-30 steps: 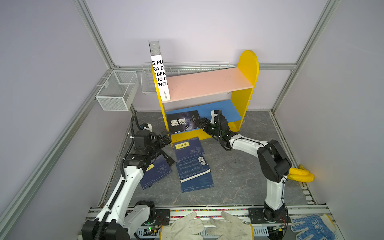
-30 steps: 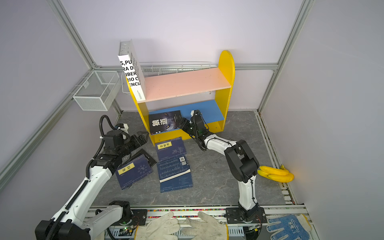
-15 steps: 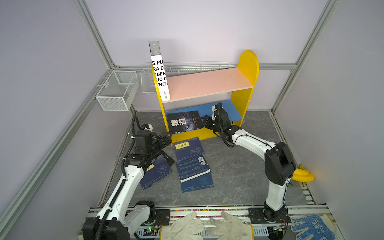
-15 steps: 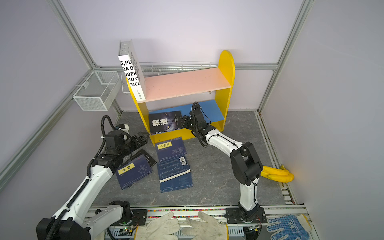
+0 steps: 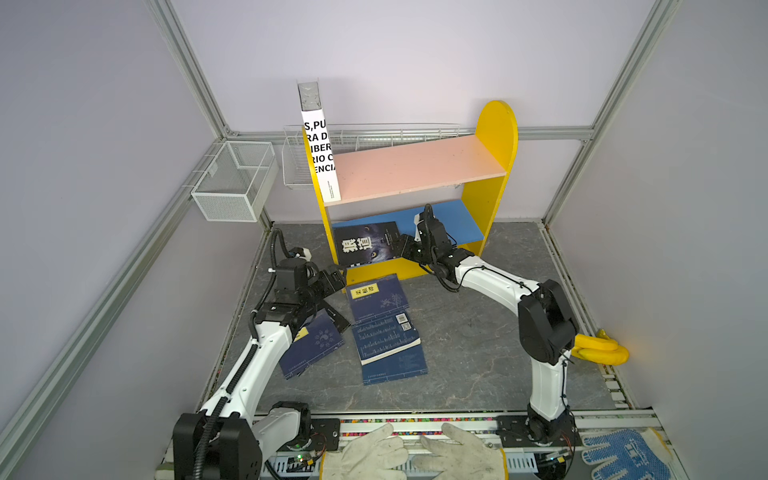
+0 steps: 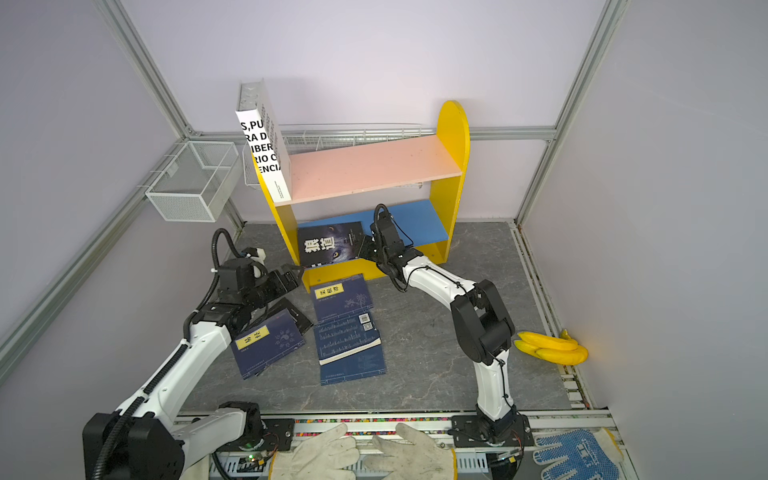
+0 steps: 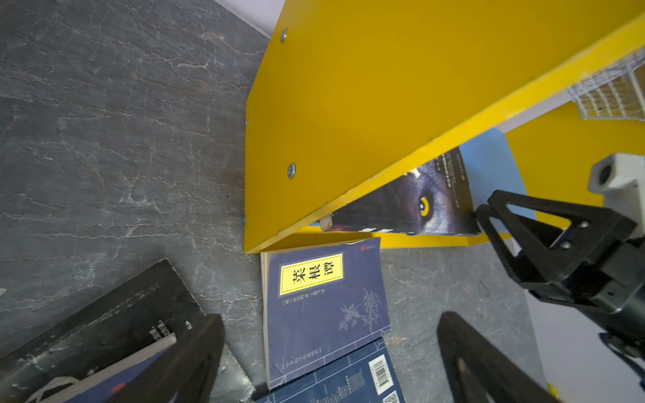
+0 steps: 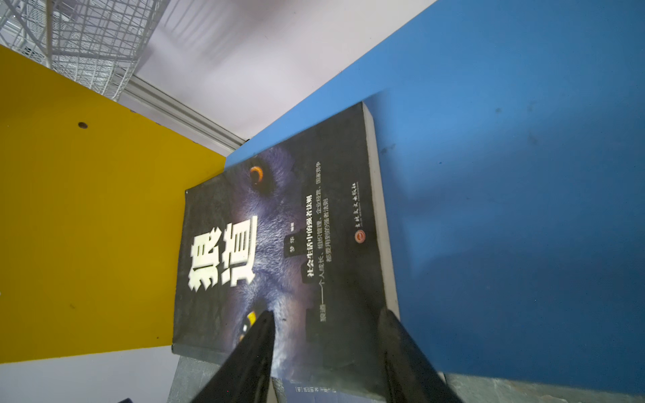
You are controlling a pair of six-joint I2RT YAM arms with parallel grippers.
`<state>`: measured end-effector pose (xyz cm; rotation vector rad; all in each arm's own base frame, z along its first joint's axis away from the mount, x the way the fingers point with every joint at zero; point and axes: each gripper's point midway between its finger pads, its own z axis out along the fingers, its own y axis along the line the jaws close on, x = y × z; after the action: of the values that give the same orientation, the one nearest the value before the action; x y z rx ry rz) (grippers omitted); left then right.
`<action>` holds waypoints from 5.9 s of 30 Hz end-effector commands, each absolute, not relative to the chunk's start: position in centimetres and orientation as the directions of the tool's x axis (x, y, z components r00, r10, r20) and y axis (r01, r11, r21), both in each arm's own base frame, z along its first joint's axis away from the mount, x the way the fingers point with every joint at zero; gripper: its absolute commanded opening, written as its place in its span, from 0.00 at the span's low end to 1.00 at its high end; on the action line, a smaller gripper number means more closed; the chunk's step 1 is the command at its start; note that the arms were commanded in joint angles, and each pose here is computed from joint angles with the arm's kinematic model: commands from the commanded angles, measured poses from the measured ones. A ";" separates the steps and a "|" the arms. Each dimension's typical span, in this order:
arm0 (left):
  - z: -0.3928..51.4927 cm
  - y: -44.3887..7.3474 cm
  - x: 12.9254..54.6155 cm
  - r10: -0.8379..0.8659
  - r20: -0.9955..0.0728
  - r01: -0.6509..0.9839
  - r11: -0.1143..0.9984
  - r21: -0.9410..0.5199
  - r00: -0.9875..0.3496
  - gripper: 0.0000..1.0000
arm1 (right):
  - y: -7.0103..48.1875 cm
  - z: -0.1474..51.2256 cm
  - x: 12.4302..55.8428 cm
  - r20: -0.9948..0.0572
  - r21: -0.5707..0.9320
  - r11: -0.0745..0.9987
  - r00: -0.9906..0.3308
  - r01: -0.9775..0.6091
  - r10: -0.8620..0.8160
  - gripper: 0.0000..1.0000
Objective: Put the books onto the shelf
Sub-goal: 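Push the black book farther onto the blue shelf with the right gripper, then release the black book and lower both grippers toward the blue books, then grasp the blue barcode book's edges with both grippers and lift it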
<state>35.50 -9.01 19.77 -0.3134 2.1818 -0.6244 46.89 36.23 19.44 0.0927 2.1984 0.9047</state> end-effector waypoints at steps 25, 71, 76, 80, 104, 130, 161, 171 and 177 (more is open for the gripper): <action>15.6 -9.5 40.7 -0.319 -0.702 0.044 0.894 -0.446 -0.636 0.77 | 38.3 17.3 47.4 -0.591 0.613 0.754 -0.770 -0.234 0.241 0.51; 17.3 -9.1 36.0 -0.332 -0.703 0.055 0.883 -0.466 -0.629 0.80 | 36.9 19.3 49.0 -0.620 0.551 0.781 -0.770 -0.293 0.148 0.60; 16.7 -8.9 35.8 -0.334 -0.698 0.042 0.886 -0.462 -0.634 0.80 | 38.7 19.0 49.4 -0.606 0.590 0.742 -0.782 -0.319 0.145 0.55; 16.8 -8.7 35.6 -0.339 -0.700 0.033 0.888 -0.459 -0.629 0.81 | 39.2 18.6 49.7 -0.600 0.596 0.736 -0.787 -0.320 0.143 0.53; 16.2 -8.8 35.8 -0.359 -0.699 0.031 0.878 -0.478 -0.618 0.82 | 35.1 18.5 48.9 -0.690 0.502 0.822 -0.698 -0.268 0.194 0.55; 16.7 -8.2 35.3 -0.356 -0.715 0.017 0.889 -0.458 -0.602 0.83 | 37.9 17.4 48.9 -0.641 0.559 0.769 -0.750 -0.311 0.162 0.34; 7.9 -12.3 21.7 -0.426 -0.237 -0.231 0.789 -0.569 -0.873 0.82 | 29.0 14.4 30.2 -0.486 0.561 0.771 -0.874 -0.301 0.013 0.74; 4.8 -14.1 21.5 -0.449 -0.149 -0.254 0.715 -0.652 -0.881 0.82 | 31.6 7.8 26.6 -0.326 0.590 0.744 -0.936 -0.314 -0.136 0.75; 3.6 -15.7 22.7 -0.471 -0.095 -0.267 0.643 -0.718 -0.877 0.80 | 32.5 4.3 26.7 -0.257 0.568 0.756 -0.943 -0.325 -0.212 0.68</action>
<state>22.60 -15.19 4.39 -0.5593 2.6012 -1.0209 26.99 31.71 5.00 -0.3704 2.7555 0.9090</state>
